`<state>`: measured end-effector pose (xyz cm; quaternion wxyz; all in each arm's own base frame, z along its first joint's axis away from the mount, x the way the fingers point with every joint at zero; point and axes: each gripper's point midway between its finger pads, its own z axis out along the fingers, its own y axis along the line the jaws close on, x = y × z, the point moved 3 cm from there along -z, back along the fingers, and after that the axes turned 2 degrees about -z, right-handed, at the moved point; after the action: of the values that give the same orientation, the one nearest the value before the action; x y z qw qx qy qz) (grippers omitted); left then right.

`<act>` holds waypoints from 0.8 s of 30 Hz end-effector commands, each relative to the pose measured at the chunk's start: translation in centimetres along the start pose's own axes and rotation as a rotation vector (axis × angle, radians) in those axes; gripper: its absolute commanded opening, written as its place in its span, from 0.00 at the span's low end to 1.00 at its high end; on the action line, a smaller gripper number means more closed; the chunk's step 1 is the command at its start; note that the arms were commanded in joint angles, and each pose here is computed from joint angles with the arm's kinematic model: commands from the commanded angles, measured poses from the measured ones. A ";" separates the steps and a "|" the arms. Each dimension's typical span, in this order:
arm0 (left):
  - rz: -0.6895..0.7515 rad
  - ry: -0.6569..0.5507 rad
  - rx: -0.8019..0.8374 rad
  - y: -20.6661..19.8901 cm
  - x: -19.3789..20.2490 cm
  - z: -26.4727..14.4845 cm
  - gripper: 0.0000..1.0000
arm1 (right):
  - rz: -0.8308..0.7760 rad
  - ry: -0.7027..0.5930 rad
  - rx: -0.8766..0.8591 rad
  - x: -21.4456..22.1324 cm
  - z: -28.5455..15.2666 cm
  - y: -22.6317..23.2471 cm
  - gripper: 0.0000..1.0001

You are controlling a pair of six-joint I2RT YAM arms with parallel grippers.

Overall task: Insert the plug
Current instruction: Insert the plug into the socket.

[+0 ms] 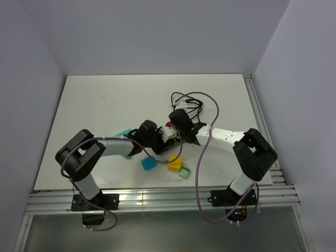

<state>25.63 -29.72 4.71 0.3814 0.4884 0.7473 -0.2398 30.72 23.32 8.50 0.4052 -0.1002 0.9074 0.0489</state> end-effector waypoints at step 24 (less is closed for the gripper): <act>0.029 -0.126 -0.006 0.5 -3.7 -1.4 0.00 | 0.020 0.282 -0.029 9.5 0.2 0.1 0.00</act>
<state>26.15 -29.41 4.78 0.3605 0.4835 0.7486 -0.2755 30.65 23.22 8.33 0.4345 -0.0841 0.8943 0.0657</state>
